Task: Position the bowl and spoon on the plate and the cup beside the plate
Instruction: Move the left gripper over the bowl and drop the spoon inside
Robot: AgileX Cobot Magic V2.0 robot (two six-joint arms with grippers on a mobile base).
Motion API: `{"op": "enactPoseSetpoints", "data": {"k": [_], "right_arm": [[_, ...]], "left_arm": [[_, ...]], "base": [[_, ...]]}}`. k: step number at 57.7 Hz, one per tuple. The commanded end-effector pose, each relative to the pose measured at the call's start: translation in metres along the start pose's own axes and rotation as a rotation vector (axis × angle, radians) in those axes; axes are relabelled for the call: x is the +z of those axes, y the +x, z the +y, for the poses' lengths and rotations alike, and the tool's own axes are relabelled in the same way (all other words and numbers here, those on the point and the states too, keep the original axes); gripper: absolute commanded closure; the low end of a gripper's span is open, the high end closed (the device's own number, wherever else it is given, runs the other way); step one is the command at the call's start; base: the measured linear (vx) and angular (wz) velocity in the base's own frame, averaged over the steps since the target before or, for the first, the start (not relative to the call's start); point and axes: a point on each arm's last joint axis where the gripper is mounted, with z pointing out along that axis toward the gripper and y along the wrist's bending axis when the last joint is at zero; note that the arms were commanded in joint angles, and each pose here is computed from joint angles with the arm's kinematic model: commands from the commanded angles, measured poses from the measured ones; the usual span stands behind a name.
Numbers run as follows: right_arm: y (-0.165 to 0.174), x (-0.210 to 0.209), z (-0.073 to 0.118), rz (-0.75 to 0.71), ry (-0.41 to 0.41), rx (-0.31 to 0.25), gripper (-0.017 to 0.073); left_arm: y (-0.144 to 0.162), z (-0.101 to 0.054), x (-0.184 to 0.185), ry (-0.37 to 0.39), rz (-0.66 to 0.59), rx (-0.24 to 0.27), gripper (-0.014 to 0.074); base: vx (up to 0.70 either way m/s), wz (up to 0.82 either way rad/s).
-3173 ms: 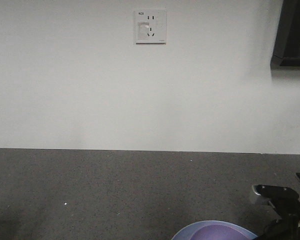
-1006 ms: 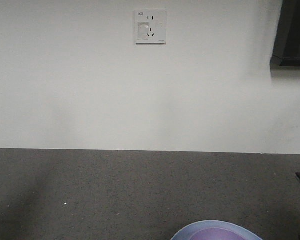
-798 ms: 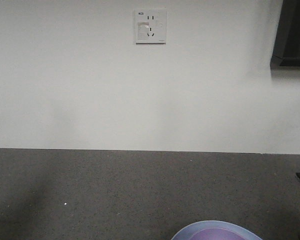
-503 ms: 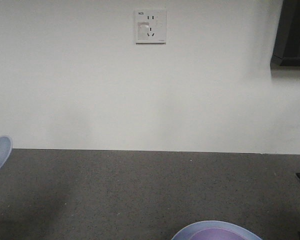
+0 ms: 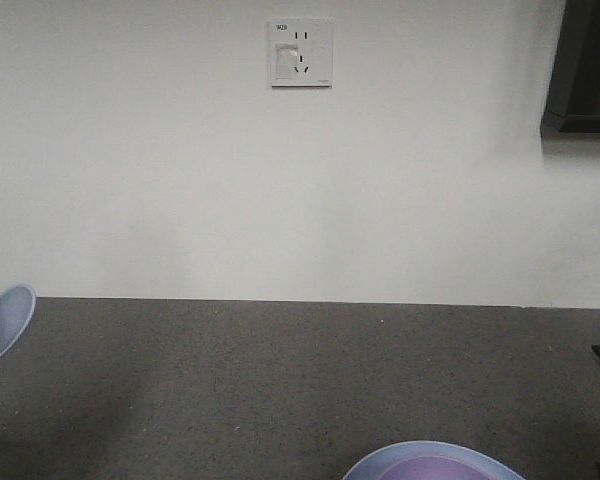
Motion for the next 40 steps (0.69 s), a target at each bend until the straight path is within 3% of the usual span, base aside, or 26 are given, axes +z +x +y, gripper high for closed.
{"op": "enactPoseSetpoints", "data": {"k": [1, 7, 13, 22, 32, 40], "right_arm": [[-0.014, -0.007, -0.002, -0.104, 0.022, -0.011, 0.0571], [-0.015, -0.007, -0.002, -0.105, 0.022, -0.010, 0.0571], [-0.015, -0.007, -0.002, -0.105, 0.022, -0.010, 0.0571], [-0.015, -0.007, -0.002, -0.106, 0.023, -0.010, 0.0571], [-0.015, -0.007, -0.002, -0.106, 0.023, -0.010, 0.0569], [-0.015, -0.007, -0.002, -0.106, 0.024, -0.011, 0.0568]], "left_arm": [[-0.015, -0.005, -0.011, 0.036, -0.123, 0.000, 0.0593], [-0.022, -0.023, -0.003, 0.176, -0.140, 0.059, 0.0593], [-0.027, -0.041, 0.015, 0.298, -0.100, 0.085, 0.0593], [-0.033, -0.076, 0.049, 0.432, 0.001, 0.151, 0.0593], [-0.056, -0.120, 0.081, 0.544, 0.061, 0.231, 0.0593], [-0.080, -0.150, 0.098, 0.602, 0.076, 0.265, 0.0593]], "base": [[0.00, 0.00], [0.00, 0.00], [0.00, 0.00], [0.00, 0.00], [0.00, 0.00], [0.00, 0.00]]}}
